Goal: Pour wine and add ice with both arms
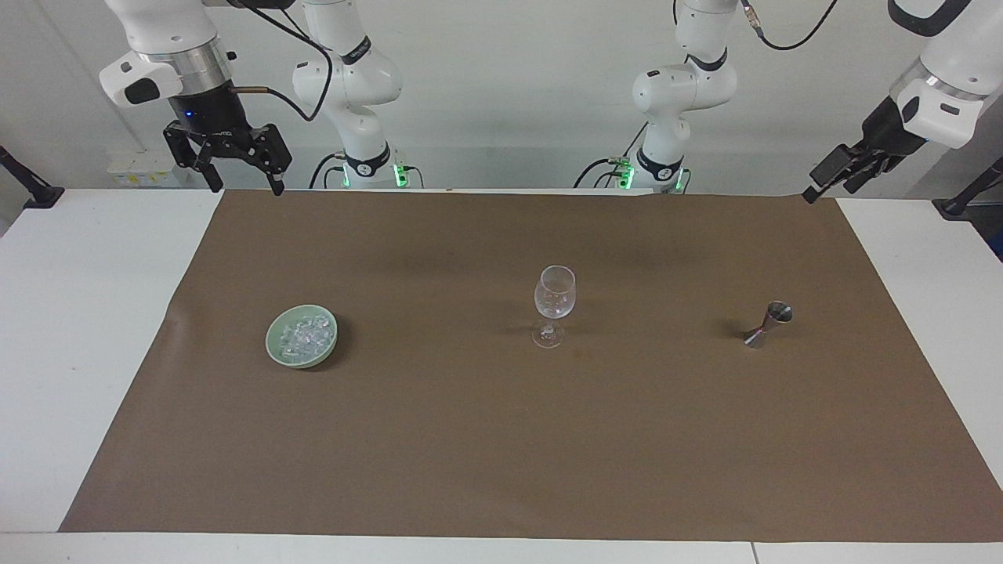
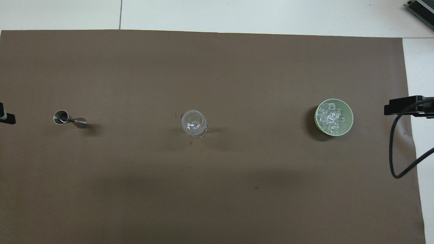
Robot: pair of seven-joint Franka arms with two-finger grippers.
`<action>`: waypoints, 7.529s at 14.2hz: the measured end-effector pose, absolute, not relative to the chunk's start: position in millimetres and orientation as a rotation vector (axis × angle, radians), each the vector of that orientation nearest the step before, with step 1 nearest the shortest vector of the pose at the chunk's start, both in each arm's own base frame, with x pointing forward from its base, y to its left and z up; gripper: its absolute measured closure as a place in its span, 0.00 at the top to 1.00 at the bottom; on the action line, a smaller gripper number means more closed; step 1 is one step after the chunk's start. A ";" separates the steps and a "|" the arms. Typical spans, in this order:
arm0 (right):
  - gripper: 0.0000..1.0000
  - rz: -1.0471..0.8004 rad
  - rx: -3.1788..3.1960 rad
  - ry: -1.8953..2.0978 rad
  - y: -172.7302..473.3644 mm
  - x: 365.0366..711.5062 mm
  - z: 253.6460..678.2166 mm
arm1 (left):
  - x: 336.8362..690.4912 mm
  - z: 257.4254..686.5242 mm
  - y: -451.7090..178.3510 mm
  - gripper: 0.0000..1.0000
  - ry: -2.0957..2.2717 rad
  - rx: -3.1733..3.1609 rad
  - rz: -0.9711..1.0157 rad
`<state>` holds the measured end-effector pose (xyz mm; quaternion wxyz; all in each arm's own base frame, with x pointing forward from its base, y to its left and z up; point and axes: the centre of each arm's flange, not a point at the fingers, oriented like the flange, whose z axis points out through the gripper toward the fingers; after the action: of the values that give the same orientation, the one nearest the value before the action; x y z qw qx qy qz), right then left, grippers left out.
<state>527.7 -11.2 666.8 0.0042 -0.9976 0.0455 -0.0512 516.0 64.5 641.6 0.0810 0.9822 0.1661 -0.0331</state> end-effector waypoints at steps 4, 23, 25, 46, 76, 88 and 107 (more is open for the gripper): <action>1.00 -0.169 -3.125 0.143 -11.2 528.3 667.2 | 511.6 625.9 112.3 1.00 0.643 2.815 -0.150; 1.00 -0.166 -3.126 0.143 -11.2 528.2 667.0 | 536.9 408.9 263.7 1.00 1.246 2.033 -0.642; 1.00 -0.166 -3.126 0.143 -11.2 528.2 667.0 | 539.1 404.5 260.6 1.00 1.240 2.024 -0.652; 1.00 -0.165 -3.126 0.143 -11.2 528.1 666.9 | 549.5 382.9 223.4 1.00 1.236 2.009 -0.707; 1.00 -0.165 -3.126 0.143 -11.2 528.1 666.9 | 558.4 227.3 220.4 1.00 1.426 1.332 -0.999; 1.00 -0.165 -3.126 0.143 -11.2 528.1 666.9 | 564.1 219.8 212.4 1.00 1.430 1.324 -0.992; 1.00 -0.164 -3.126 0.143 -11.2 528.1 666.8 | 567.8 219.0 205.7 0.85 1.406 1.318 -0.990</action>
<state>528.1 -11.2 666.8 0.0042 -0.9976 0.0455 -0.0524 567.8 205.7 219.0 0.4682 0.5376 0.5734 -0.4037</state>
